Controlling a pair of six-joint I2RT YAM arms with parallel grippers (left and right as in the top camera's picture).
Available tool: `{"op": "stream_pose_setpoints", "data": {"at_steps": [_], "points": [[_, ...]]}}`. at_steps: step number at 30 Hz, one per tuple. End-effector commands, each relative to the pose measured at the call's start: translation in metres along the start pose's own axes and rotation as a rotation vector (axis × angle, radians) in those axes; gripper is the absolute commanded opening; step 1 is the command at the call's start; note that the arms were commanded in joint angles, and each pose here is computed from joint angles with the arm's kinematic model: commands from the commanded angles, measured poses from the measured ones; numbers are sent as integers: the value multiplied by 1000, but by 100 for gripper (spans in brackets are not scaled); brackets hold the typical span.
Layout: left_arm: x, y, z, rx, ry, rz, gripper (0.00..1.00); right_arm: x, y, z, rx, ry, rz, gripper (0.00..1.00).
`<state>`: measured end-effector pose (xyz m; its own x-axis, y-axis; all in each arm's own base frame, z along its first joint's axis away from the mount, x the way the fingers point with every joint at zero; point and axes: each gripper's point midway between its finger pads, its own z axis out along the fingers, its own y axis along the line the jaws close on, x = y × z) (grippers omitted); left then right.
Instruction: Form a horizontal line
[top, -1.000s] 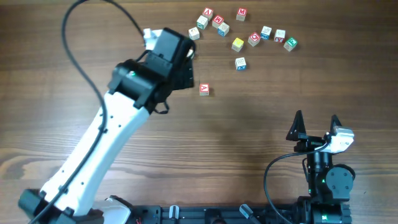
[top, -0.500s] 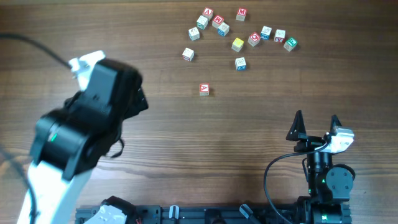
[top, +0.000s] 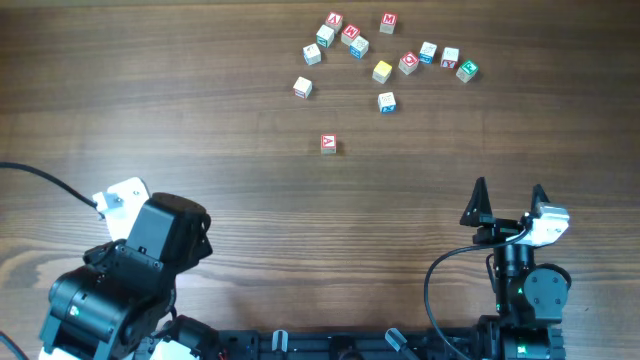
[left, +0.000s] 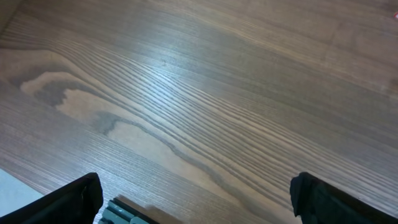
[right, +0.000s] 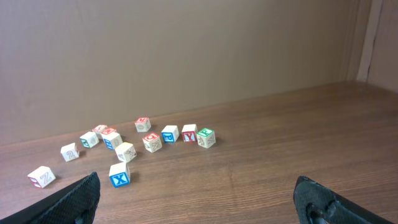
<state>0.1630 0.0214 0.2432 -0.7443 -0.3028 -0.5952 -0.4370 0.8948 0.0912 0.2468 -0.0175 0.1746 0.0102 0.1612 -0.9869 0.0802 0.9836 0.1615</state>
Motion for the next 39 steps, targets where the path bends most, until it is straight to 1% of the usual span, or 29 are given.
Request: {"op": "stream_pose_setpoints", "data": {"at_steps": [1, 22, 23, 24, 25, 26, 27, 28, 29, 30, 32, 35, 37, 39], "points": [[1, 0, 0, 5, 1, -21, 100, -1, 1, 0, -8, -4, -4, 100], [1, 0, 0, 5, 1, -21, 100, -2, 1, 0, -10, -10, 1, 100], [1, 0, 0, 5, 1, -21, 100, -17, 10, -1, -59, -64, 153, 100], [1, 0, 0, 5, 1, -21, 100, -36, 18, -4, -121, -126, 353, 100], [1, 0, 0, 5, 1, -21, 100, -57, 24, -8, -198, -180, 663, 100], [1, 0, 0, 5, 1, -21, 100, -67, 26, -11, -262, -184, 1002, 100], [1, 0, 0, 5, 1, -21, 100, -65, 28, -11, -306, -120, 1355, 100], [1, 0, 0, 5, 1, -21, 100, -55, 34, -10, -324, -17, 1625, 100], [1, 0, 0, 5, 1, -21, 100, -43, 43, -9, -323, 108, 1847, 100], [1, 0, 0, 5, 1, -21, 100, -39, 46, -9, -321, 145, 1875, 100], [1, 0, 0, 5, 1, -21, 100, -42, 57, -13, -375, 196, 1858, 100], [1, 0, 0, 5, 1, -22, 100, -41, 61, -14, -384, 224, 1847, 100], [1, 0, 0, 5, 1, -21, 100, -42, 65, -16, -409, 231, 1799, 100], [1, 0, 0, 5, 1, -21, 100, -70, 75, -27, -551, 108, 1477, 100]]}}
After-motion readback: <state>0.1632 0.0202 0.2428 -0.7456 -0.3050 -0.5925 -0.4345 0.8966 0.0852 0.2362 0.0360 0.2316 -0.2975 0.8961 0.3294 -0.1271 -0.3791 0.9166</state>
